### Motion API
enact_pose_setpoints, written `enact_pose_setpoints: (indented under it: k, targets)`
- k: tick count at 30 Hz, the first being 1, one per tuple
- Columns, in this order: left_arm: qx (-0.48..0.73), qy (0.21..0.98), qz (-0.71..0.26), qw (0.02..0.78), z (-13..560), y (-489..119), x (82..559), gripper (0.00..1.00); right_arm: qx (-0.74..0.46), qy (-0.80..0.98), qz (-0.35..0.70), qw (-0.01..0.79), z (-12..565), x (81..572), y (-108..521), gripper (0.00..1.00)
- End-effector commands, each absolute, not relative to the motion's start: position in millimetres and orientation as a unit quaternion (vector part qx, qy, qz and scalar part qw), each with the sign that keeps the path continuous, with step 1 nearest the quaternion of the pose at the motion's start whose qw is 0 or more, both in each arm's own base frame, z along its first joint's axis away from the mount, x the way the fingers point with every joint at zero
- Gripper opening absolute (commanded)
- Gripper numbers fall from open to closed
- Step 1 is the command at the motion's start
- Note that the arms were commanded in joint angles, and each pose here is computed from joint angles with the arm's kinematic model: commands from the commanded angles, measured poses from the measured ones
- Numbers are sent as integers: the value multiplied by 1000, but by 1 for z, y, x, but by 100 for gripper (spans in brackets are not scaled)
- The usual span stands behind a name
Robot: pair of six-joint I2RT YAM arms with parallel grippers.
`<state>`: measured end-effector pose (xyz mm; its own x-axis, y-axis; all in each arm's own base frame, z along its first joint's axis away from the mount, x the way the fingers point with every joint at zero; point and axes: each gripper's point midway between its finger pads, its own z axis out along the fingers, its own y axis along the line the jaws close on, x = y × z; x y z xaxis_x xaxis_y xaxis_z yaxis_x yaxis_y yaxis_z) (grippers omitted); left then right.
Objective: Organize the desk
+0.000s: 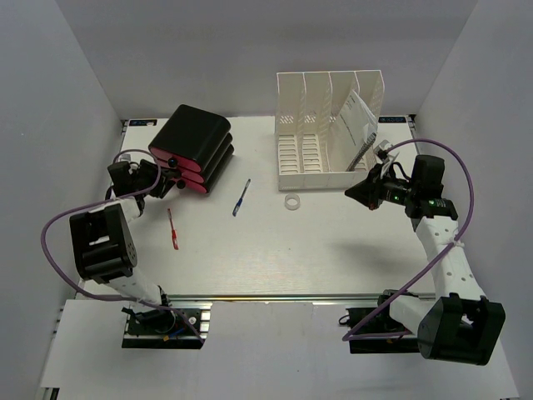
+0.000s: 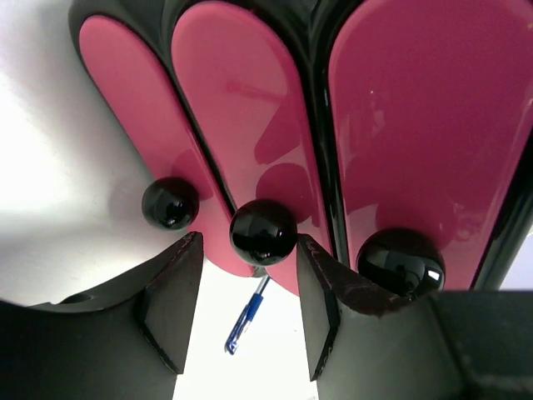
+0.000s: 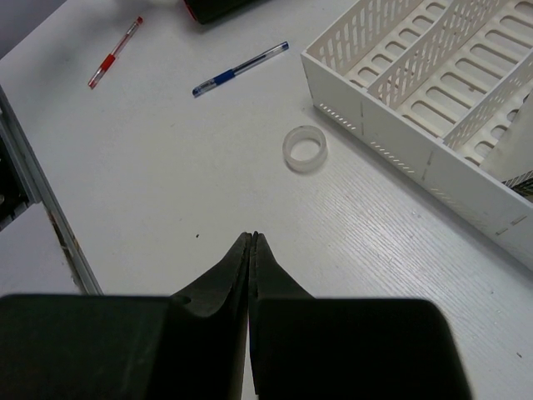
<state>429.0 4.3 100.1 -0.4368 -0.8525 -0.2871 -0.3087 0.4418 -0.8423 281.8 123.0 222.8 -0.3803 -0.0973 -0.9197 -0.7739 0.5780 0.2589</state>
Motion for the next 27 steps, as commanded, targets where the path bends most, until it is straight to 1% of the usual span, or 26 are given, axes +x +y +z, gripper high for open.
enact_pose_setpoints:
  k: [1,7,11,15,18,23,25,27]
  targets:
    - [-366,757,-377,389,108,6,434,58,-294,749,352,478,223,284,121,1]
    - [-366,751,-381,395,107,6,437,57,-292,751,352,476,221,284,121,1]
    - [-363,750,-386,396,106,5,438,53,-292,751,350,477,221,285,120,1]
    - [-366,748,-388,395,102,4,436,48,-292,752,351,476,220,285,120,1]
    - [-365,748,-391,393,99,3,434,41,-292,752,350,476,221,285,120,1]
    - [-364,748,-393,393,100,1,431,24,-291,753,350,476,220,285,120,1]
    - [-364,749,-391,391,99,0,427,19,-291,753,350,476,220,285,120,1]
    - [-362,748,-389,398,105,0,423,17,-291,753,349,476,220,286,120,1]
